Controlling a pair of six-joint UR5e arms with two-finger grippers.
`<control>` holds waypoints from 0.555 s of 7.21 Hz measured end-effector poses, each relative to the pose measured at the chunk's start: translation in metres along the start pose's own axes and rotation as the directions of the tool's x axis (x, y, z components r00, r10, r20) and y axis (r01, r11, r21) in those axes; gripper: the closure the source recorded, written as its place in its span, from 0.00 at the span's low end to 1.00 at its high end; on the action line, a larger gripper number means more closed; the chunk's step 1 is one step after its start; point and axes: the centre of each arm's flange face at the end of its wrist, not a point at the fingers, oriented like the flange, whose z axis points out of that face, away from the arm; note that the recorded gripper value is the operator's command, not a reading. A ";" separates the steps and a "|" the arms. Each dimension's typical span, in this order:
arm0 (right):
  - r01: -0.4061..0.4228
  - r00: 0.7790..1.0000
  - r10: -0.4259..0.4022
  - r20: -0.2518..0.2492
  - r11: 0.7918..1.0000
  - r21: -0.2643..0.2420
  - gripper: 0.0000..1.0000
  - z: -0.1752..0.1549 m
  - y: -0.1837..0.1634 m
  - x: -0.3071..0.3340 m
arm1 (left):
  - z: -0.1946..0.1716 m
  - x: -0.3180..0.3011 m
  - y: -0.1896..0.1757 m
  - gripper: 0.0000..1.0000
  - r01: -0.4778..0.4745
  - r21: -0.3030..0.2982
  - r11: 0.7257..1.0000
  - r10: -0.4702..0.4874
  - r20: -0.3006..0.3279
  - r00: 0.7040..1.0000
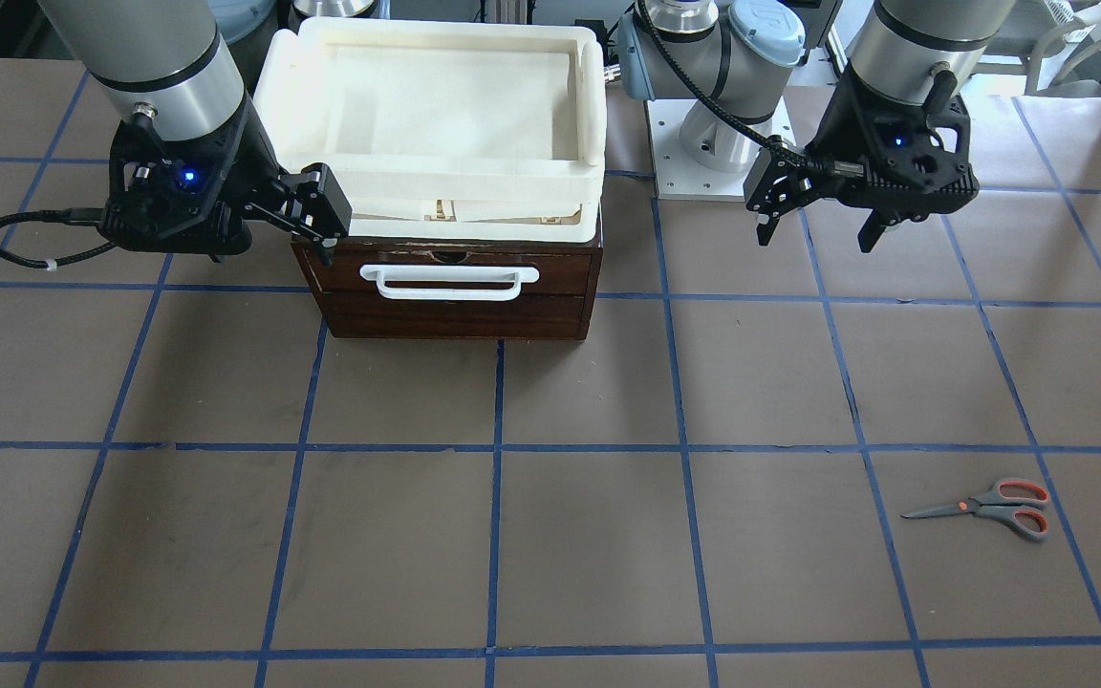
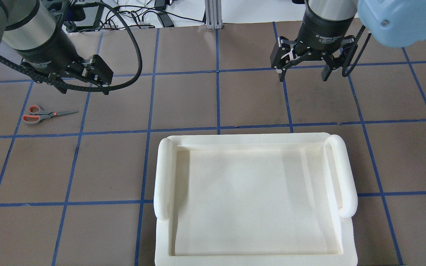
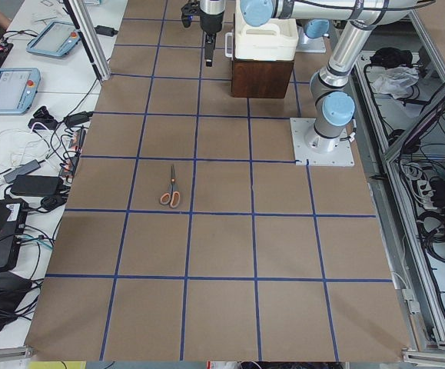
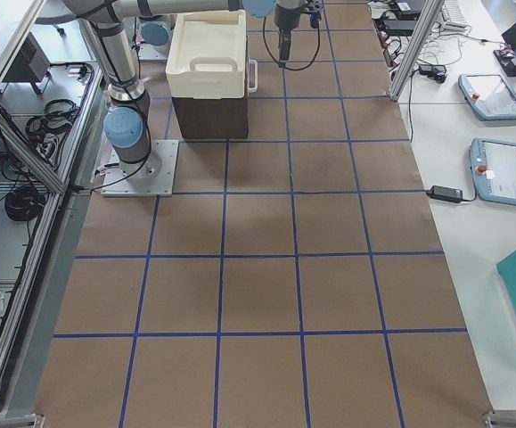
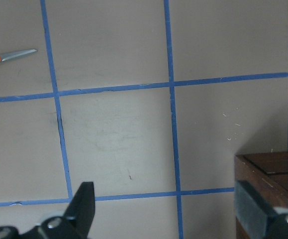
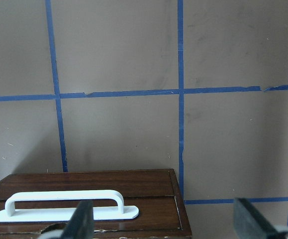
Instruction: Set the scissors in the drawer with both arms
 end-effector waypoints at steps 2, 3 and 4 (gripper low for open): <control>0.000 1.000 0.000 0.000 1.000 -0.003 0.00 0.001 0.000 0.000 | 0.008 -0.015 -0.002 0.00 -0.032 -0.011 0.999 0.032 0.004 0.999; -0.004 1.000 0.004 0.000 1.000 -0.011 0.00 0.005 -0.001 -0.001 | 0.011 -0.018 -0.003 0.00 -0.052 -0.016 0.999 0.052 0.003 0.999; -0.025 1.000 0.025 -0.004 0.999 -0.038 0.00 0.019 -0.007 -0.008 | 0.014 -0.019 -0.003 0.00 -0.047 -0.018 0.999 0.047 0.001 0.999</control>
